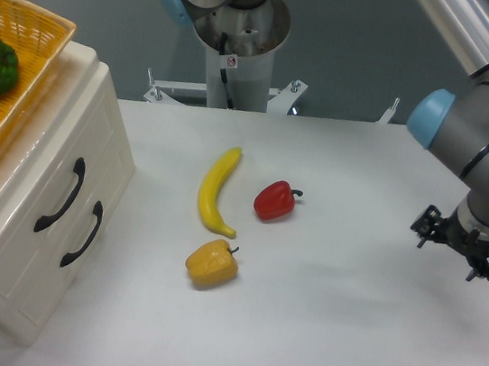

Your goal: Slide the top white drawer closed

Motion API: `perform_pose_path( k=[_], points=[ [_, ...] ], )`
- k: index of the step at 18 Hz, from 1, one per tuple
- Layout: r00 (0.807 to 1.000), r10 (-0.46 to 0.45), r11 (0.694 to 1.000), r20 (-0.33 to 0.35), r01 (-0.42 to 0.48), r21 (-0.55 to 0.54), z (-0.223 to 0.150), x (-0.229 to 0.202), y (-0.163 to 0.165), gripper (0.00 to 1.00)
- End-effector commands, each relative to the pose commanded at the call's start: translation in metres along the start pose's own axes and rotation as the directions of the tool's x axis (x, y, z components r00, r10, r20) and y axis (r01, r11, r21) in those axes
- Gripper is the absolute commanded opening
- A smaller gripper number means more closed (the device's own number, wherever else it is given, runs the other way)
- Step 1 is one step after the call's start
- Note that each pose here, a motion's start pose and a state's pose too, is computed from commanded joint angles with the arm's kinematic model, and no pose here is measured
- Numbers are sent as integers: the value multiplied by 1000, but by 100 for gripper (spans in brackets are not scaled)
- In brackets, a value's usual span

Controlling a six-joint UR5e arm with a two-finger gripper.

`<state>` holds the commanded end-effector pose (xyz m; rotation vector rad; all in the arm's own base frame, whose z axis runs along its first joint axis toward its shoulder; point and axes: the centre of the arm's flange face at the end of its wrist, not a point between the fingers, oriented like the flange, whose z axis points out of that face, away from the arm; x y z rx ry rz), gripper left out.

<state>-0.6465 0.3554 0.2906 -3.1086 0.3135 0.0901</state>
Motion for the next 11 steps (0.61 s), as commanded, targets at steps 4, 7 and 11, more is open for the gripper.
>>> perform_pose_path(
  k=[4,7,11],
  points=[
    [1000,-12,996,18,10,87,-11,-19,0,100],
    [999,34,995,3,-34,97,-8,-24,10,100],
    [998,58,993,-5,-58,99,-2,-24,18,100]
  ],
)
